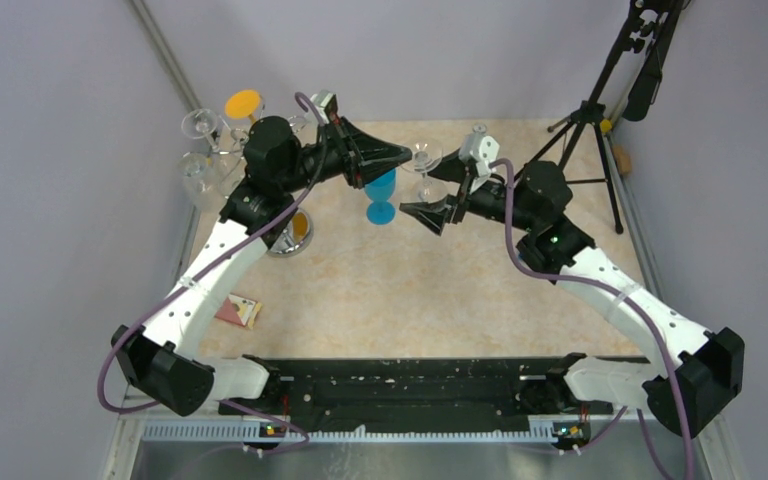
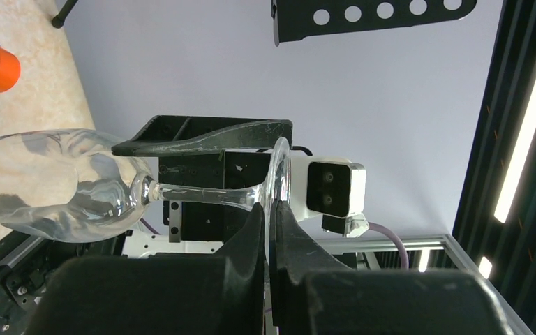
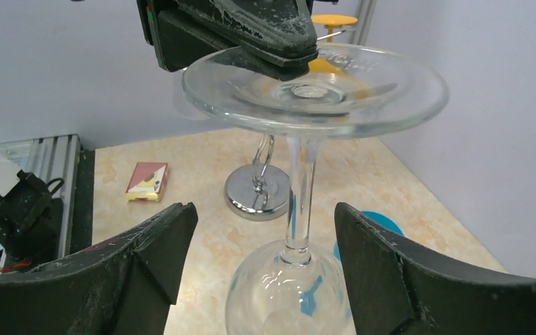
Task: Take the wine glass off the wine glass rack
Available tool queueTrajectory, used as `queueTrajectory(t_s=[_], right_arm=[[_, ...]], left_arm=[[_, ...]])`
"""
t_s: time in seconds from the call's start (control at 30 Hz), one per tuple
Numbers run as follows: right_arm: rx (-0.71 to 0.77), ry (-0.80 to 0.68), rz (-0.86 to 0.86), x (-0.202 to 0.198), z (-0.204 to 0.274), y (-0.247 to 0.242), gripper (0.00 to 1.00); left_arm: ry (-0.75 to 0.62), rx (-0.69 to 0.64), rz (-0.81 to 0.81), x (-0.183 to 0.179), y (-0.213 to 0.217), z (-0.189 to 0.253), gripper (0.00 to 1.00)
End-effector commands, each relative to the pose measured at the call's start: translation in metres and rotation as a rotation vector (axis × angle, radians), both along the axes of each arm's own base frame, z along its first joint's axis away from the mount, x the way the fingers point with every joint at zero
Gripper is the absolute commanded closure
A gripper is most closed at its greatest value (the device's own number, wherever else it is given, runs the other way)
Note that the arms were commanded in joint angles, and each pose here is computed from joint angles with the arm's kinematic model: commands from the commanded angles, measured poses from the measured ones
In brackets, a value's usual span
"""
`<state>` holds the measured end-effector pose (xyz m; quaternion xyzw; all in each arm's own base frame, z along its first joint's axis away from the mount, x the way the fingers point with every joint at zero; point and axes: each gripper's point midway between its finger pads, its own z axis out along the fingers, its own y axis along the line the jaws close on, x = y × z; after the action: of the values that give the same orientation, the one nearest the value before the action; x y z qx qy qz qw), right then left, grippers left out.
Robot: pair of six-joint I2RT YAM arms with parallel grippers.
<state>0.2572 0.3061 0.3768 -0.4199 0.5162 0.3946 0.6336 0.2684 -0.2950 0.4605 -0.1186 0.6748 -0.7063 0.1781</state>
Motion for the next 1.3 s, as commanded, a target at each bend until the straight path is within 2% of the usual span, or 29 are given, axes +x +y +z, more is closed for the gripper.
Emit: queueTrajectory(t_s=[0.0, 0.07, 0.23, 0.33, 0.37, 0.4, 0.47, 0.53, 0.6, 0.63, 0.73, 0.87, 0.97, 1.03, 1.13, 1.27], right_arm=[[0.128, -0.094, -0.018, -0.007, 0.038, -0.006, 0.32], [0.164, -0.080, -0.030, -0.004, 0.040, -0.007, 0.46], [0.199, -0.073, -0.051, 0.001, 0.046, -0.006, 0.71], [0.219, -0.072, -0.068, 0.004, 0.052, -0.007, 0.97], [0.231, -0.068, -0.073, 0.005, 0.054, -0.007, 1.00], [0.248, -0.067, -0.077, 0.005, 0.057, -0.008, 1.00], [0.306, -0.061, -0.102, 0.007, 0.063, -0.011, 1.00], [0.403, -0.043, -0.161, 0.013, 0.074, -0.021, 1.00], [0.518, -0.023, -0.213, 0.015, 0.087, -0.031, 1.00], [0.574, -0.003, -0.244, 0.018, 0.092, -0.036, 1.00], [0.740, 0.067, -0.345, 0.028, 0.108, -0.054, 1.00], [1.018, 0.248, -0.430, 0.044, 0.123, -0.084, 1.00], [1.199, 0.369, -0.412, 0.053, 0.130, -0.095, 1.00], [1.268, 0.425, -0.361, 0.055, 0.135, -0.092, 1.00], [1.303, 0.395, -0.213, 0.049, 0.146, -0.077, 1.00], [1.342, 0.370, -0.115, 0.044, 0.153, -0.068, 1.00]], left_arm=[[-0.109, -0.067, -0.008, -0.016, 0.007, 0.033, 1.00], [-0.106, -0.064, -0.008, -0.016, 0.007, 0.032, 1.00], [-0.103, -0.054, -0.008, -0.017, 0.007, 0.029, 1.00], [-0.097, -0.042, -0.003, -0.015, 0.006, 0.026, 1.00], [-0.097, -0.040, -0.004, -0.014, 0.006, 0.025, 1.00], [-0.097, -0.039, -0.005, -0.014, 0.006, 0.024, 0.97], [-0.099, -0.035, 0.000, -0.013, 0.006, 0.023, 0.70], [-0.101, -0.025, 0.016, -0.012, 0.007, 0.021, 0.50], [-0.091, -0.005, 0.068, -0.006, 0.012, 0.013, 0.35], [-0.096, -0.002, 0.098, -0.005, 0.016, 0.012, 0.33], [-0.109, 0.007, 0.166, 0.001, 0.025, 0.008, 0.28], [-0.124, 0.064, 0.225, 0.006, 0.032, 0.001, 0.24], [-0.121, 0.110, 0.259, 0.008, 0.036, -0.008, 0.18], [-0.126, 0.091, 0.248, 0.006, 0.035, -0.005, 0.17], [-0.119, 0.022, 0.194, 0.002, 0.026, 0.005, 0.22], [-0.120, -0.008, 0.166, 0.000, 0.022, 0.014, 0.36]])
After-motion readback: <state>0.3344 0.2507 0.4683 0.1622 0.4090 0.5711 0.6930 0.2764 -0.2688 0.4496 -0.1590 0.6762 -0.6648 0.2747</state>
